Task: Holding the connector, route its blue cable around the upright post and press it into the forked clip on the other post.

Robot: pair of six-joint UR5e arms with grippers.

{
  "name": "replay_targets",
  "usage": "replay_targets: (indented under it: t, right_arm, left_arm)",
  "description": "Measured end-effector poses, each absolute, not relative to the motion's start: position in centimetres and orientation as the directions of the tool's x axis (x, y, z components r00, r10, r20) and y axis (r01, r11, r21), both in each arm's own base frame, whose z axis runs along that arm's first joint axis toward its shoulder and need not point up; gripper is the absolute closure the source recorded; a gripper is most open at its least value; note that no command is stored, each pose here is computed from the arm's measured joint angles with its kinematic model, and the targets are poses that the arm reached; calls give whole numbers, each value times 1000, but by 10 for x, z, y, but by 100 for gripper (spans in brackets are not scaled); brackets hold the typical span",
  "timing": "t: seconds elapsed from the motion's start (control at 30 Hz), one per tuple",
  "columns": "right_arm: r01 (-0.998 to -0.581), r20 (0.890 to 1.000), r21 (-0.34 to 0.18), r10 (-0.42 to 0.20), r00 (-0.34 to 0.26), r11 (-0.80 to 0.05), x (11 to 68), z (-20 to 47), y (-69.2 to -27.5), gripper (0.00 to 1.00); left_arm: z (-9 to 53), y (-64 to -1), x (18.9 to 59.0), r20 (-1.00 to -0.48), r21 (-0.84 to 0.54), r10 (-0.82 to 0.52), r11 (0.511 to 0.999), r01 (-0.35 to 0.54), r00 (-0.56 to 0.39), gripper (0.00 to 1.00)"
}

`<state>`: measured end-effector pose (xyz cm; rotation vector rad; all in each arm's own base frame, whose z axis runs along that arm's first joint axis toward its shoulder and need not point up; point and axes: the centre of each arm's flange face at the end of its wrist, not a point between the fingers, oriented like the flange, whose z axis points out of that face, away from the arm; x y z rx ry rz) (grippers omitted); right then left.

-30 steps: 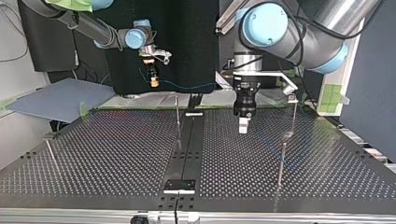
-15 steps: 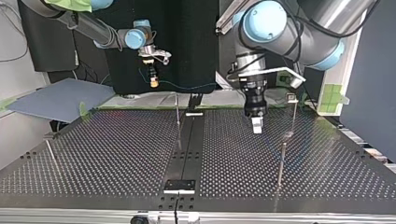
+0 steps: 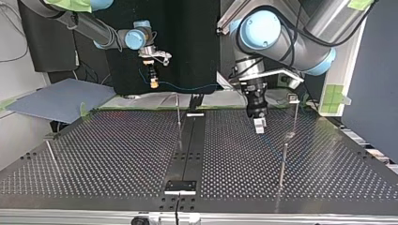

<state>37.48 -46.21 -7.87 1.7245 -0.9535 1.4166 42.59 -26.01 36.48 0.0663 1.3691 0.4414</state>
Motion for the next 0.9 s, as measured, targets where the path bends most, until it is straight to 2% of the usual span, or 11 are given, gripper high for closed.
replay_targets:
  t: [0.7, 0.9]
  right_arm:
    - [-870, 985, 63, -107, 132, -489, 377, -79, -460, 100]
    - [-868, 985, 63, -108, 132, -493, 378, -79, -459, 100]
  left_arm:
    - [367, -260, 452, -920, 323, 368, 908, -266, 138, 0]
    - [361, -256, 467, -913, 358, 398, 887, -293, 90, 0]
